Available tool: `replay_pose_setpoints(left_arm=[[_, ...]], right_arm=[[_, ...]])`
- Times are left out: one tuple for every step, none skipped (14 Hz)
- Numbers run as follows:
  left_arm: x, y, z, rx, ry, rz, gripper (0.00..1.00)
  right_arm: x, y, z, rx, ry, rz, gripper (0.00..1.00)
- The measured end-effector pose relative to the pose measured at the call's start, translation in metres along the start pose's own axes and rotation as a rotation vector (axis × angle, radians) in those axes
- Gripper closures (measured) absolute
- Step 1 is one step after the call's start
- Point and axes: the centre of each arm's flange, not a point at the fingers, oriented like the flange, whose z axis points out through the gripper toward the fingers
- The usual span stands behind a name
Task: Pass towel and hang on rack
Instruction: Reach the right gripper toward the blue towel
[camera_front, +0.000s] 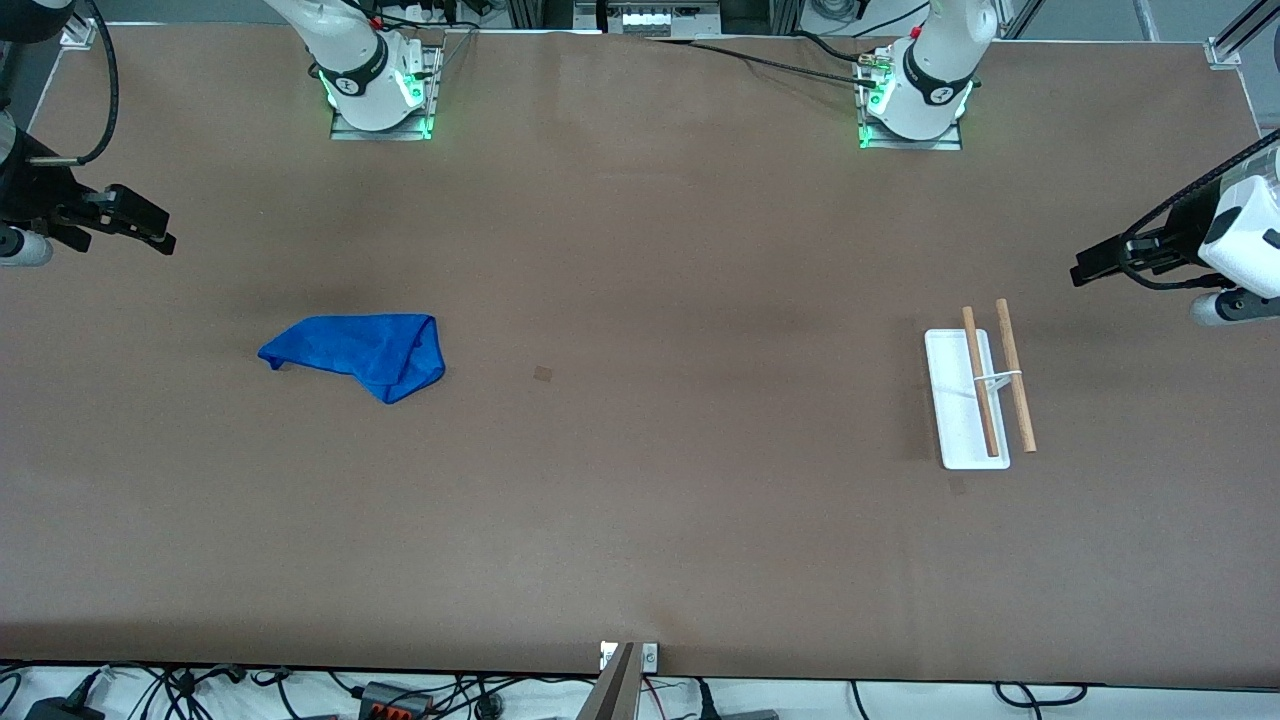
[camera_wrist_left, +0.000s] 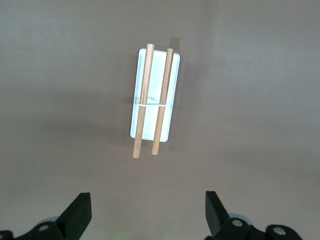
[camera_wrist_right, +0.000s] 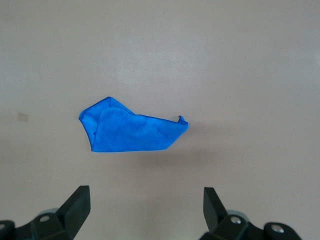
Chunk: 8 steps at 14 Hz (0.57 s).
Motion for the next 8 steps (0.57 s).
replay_pose_setpoints(left_arm=[[0.000,0.000,0.000,0.000,0.000,0.000,0.00],[0.000,0.000,0.000,0.000,0.000,0.000,0.00],[0.000,0.000,0.000,0.000,0.000,0.000,0.00],[0.000,0.000,0.000,0.000,0.000,0.000,0.00],[0.001,0.000,0.000,0.000,-0.001,0.000,0.00],[0.001,0.000,0.001,0.000,-0.001,0.000,0.00],[0.001,0.000,0.001,0.000,-0.001,0.000,0.00],[0.001,0.000,0.001,0.000,-0.001,0.000,0.00]], right_arm=[[0.002,0.000,0.004,0.000,-0.008,0.000,0.00],[0.005,0.000,0.012,0.001,-0.022,-0.001,0.00],[0.011,-0.001,0.025,0.002,-0.045,-0.004,0.00],[0.017,-0.003,0.040,0.004,-0.070,-0.007,0.00],[0.023,-0.003,0.057,0.006,-0.098,-0.008,0.00],[0.030,-0.003,0.074,0.008,-0.120,-0.008,0.00],[0.038,-0.002,0.093,0.009,-0.140,-0.007,0.00],[0.044,0.000,0.113,0.011,-0.167,-0.005,0.00]])
